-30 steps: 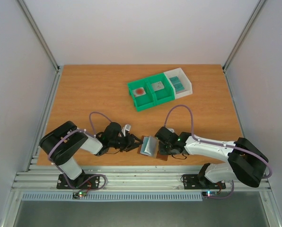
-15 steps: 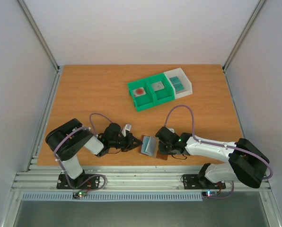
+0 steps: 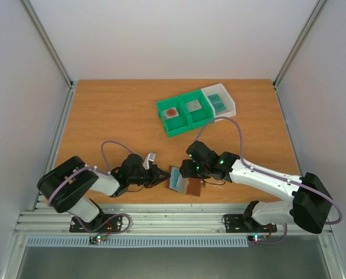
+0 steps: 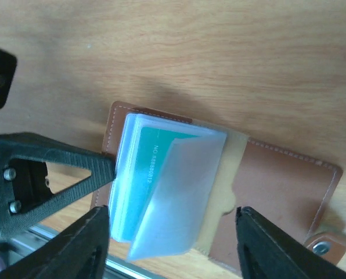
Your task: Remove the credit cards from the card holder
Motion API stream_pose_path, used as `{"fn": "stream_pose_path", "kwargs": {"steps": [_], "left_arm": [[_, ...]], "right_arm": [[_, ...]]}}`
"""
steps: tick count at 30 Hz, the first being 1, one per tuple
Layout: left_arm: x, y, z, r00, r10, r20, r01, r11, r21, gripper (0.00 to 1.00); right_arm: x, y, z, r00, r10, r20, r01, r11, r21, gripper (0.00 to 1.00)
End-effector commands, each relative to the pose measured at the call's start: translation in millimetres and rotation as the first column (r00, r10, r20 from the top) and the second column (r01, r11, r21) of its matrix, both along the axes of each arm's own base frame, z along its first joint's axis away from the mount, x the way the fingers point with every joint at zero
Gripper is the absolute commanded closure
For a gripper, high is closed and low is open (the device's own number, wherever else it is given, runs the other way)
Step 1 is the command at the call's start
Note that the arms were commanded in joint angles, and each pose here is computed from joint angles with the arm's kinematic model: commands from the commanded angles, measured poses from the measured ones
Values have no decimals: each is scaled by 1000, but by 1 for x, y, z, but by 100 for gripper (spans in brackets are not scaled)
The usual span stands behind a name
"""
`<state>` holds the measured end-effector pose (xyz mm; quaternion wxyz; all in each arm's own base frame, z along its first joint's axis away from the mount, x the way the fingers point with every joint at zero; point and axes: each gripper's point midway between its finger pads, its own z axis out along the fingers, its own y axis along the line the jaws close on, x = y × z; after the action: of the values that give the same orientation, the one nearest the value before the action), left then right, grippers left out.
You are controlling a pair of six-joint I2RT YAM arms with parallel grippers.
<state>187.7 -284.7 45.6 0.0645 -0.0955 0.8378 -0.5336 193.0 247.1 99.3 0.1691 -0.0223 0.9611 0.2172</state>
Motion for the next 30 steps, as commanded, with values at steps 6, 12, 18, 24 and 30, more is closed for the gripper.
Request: {"fn": "stream_pose_path", "kwargs": {"steps": [6, 12, 18, 24, 30], "left_arm": [[5, 27, 14, 989, 85, 118, -97, 990, 98, 100], [5, 35, 19, 984, 93, 155, -114, 985, 133, 100], [4, 34, 19, 984, 83, 159, -105, 985, 135, 99], [4, 37, 15, 984, 93, 150, -116, 981, 153, 100], [5, 36, 18, 982, 94, 161, -118, 982, 146, 100]], "right_arm": [[2, 37, 1, 996, 13, -89, -5, 996, 91, 31], [4, 34, -16, 994, 17, -109, -16, 1000, 10, 33], [3, 5, -33, 995, -2, -96, -11, 990, -137, 44], [-7, -35, -60, 995, -41, -88, 15, 960, -281, 56], [-11, -26, -50, 994, 41, -99, -64, 968, -243, 56]]}}
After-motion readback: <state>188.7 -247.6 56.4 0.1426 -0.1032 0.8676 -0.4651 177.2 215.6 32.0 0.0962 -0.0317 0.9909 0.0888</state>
